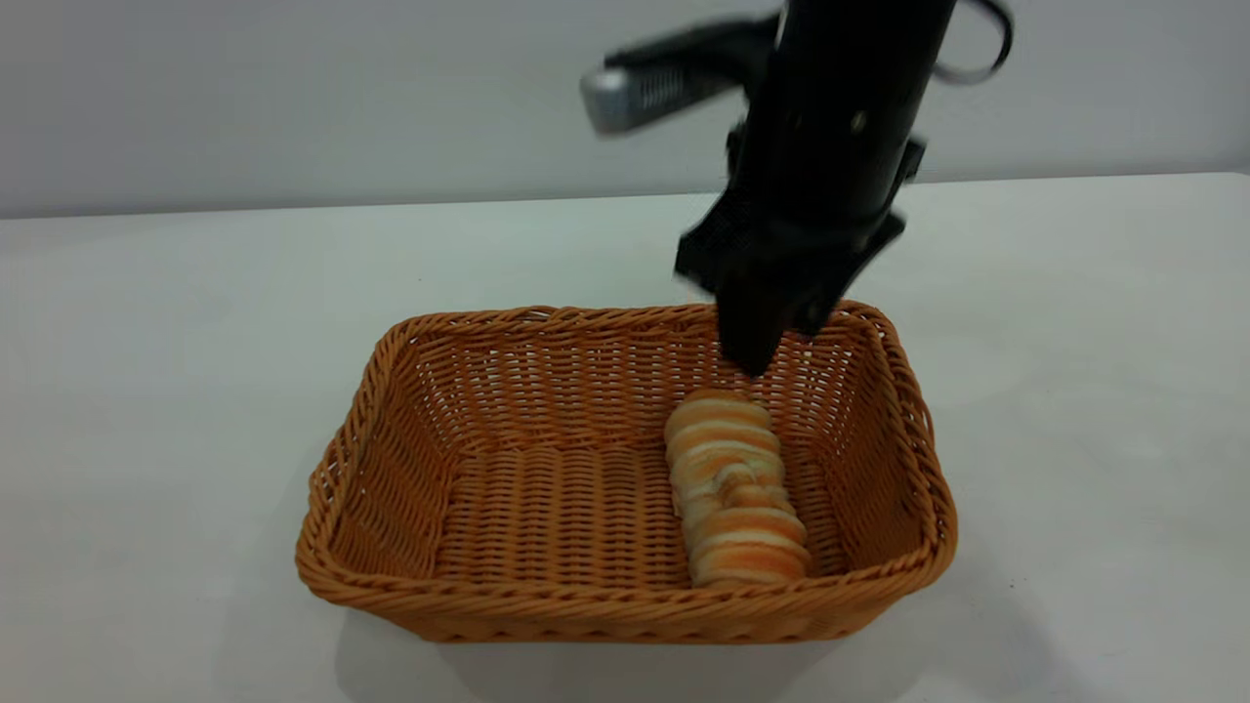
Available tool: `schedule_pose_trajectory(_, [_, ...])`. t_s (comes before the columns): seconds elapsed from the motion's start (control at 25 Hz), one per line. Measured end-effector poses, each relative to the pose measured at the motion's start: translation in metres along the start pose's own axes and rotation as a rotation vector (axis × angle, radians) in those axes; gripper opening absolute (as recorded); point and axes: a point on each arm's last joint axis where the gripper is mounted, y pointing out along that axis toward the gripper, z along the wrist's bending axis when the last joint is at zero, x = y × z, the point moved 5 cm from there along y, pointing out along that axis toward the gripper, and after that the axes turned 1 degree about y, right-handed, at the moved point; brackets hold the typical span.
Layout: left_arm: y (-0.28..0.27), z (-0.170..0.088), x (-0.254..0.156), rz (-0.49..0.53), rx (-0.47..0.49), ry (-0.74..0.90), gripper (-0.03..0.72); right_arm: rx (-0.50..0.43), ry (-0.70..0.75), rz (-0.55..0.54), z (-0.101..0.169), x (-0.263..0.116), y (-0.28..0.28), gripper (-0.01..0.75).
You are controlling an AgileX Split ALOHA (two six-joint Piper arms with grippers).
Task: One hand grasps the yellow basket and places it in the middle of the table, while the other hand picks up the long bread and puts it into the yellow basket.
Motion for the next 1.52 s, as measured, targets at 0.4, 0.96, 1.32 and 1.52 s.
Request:
schedule_pose_trajectory(0.4, [0.002,0.014,-0.045,0.076,0.135,-0.081,0.594,-0.105,-0.003,-0.159,-0.001,-0.004,-0.12,0.473])
schedule_pose_trajectory(0.96, [-0.008,0.02,-0.081,0.002,0.239,-0.174,0.594,-0.153,0.016,-0.396,0.019,-0.069,-0.276,0.473])
schedule_pose_trajectory(1.32, [-0.013,0.018,-0.084,-0.052,0.243,-0.171,0.594,-0.162,0.041,-0.523,0.035,-0.135,-0.339,0.473])
schedule_pose_trajectory(1.52, [-0.013,0.018,-0.084,-0.053,0.244,-0.171,0.594,-0.162,0.07,-0.602,0.045,-0.192,-0.347,0.473])
